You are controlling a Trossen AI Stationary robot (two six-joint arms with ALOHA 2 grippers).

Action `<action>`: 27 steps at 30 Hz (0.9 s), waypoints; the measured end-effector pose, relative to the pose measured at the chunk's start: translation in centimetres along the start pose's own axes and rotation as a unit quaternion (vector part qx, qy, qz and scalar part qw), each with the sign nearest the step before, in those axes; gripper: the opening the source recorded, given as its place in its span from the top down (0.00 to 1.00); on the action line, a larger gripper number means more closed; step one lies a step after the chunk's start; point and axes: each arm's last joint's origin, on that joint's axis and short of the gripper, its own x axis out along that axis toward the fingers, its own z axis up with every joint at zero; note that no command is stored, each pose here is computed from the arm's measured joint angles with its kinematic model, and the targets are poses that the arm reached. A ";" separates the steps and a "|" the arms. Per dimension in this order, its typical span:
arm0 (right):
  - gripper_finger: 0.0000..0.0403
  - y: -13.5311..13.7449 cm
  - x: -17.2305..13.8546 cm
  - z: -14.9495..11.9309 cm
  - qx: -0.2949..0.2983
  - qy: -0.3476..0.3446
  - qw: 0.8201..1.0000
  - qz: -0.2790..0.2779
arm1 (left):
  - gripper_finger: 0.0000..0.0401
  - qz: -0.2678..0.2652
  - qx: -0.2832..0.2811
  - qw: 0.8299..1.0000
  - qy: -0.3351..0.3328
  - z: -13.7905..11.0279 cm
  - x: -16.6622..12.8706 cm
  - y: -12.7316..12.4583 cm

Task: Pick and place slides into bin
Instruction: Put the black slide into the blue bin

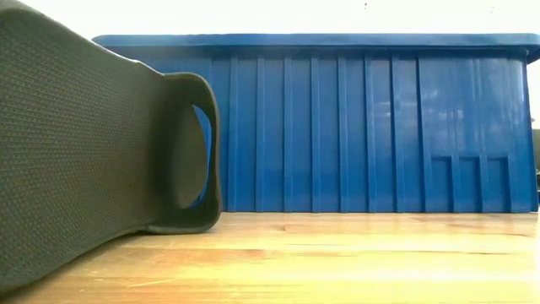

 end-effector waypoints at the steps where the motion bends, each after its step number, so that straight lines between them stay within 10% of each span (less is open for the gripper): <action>1: 0.44 0.0 0.0 0.0 0.000 0.000 1.000 0.000 | 0.97 -0.006 -0.002 1.000 -0.004 0.1 -0.3 0.1; 17: 0.44 0.0 0.0 0.0 -0.001 0.000 1.000 0.000 | 0.97 -0.101 -0.046 0.993 -0.049 -0.8 -4.6 4.3; 27: 0.44 0.0 0.0 0.0 0.000 0.000 1.000 0.000 | 0.99 -0.144 -0.170 0.964 -0.146 -1.6 -7.3 8.5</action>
